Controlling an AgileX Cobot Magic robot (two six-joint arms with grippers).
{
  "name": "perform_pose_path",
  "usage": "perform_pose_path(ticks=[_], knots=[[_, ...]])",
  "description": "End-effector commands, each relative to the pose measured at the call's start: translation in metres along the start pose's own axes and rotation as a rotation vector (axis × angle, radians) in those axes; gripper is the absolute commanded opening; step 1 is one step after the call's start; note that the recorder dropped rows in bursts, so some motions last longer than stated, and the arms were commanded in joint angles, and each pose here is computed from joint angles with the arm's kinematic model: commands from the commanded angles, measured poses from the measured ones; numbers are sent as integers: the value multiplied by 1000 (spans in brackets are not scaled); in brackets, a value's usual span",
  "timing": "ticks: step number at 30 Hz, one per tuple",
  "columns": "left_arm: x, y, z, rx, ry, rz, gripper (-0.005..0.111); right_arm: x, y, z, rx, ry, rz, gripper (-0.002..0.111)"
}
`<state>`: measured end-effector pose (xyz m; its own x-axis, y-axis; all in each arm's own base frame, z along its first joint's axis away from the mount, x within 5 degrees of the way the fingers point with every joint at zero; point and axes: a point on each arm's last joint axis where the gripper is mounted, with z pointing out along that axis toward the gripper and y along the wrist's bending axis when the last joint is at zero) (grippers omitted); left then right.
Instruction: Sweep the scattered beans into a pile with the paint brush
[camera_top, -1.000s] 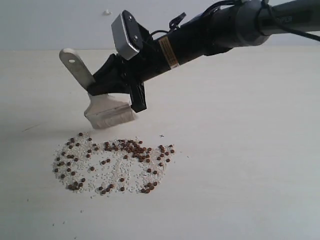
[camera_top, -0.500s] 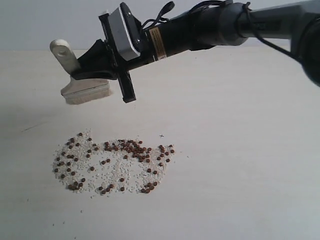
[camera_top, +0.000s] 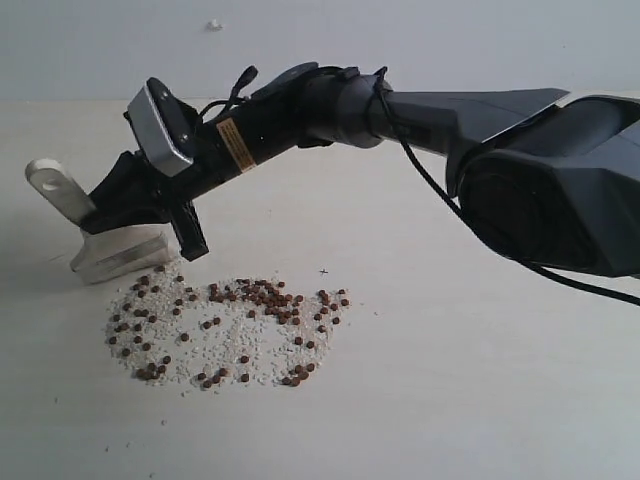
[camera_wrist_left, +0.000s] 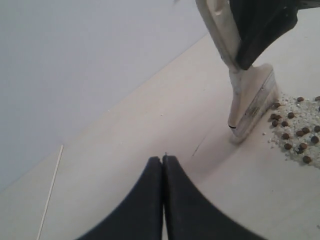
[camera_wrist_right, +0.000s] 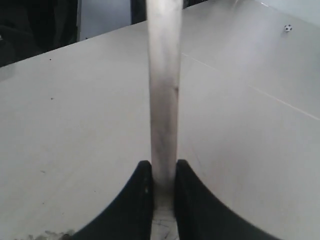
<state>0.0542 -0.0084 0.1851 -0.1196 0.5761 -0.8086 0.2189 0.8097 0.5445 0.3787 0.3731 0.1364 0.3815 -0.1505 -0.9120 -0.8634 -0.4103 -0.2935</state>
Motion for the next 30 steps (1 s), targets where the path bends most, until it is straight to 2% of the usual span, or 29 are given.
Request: perform_pose_path(ticks=[1,13,18,23,26,28,30], knots=[[0,1,0,-9,-7,-8,0,-2,-3,-3,13,-7,110,0],[0,1,0,-9,-7,-8,0,8,-14,-37,79,-15,712,0],[0,1,0,-9,-7,-8,0,-21,-22,-48,100,-31,681,0],[0,1,0,-9,-7,-8,0,-92,-32,-72,138,-63,506,0],[0,1,0,-9,-7,-8,0,-119,-47,-85,336,-81,637,0],[0,1,0,-9,-7,-8,0,-131,-53,-84,427,-113,741,0],[0,1,0,-9,-7,-8,0,-139,-57,-80,497,-134,779,0]])
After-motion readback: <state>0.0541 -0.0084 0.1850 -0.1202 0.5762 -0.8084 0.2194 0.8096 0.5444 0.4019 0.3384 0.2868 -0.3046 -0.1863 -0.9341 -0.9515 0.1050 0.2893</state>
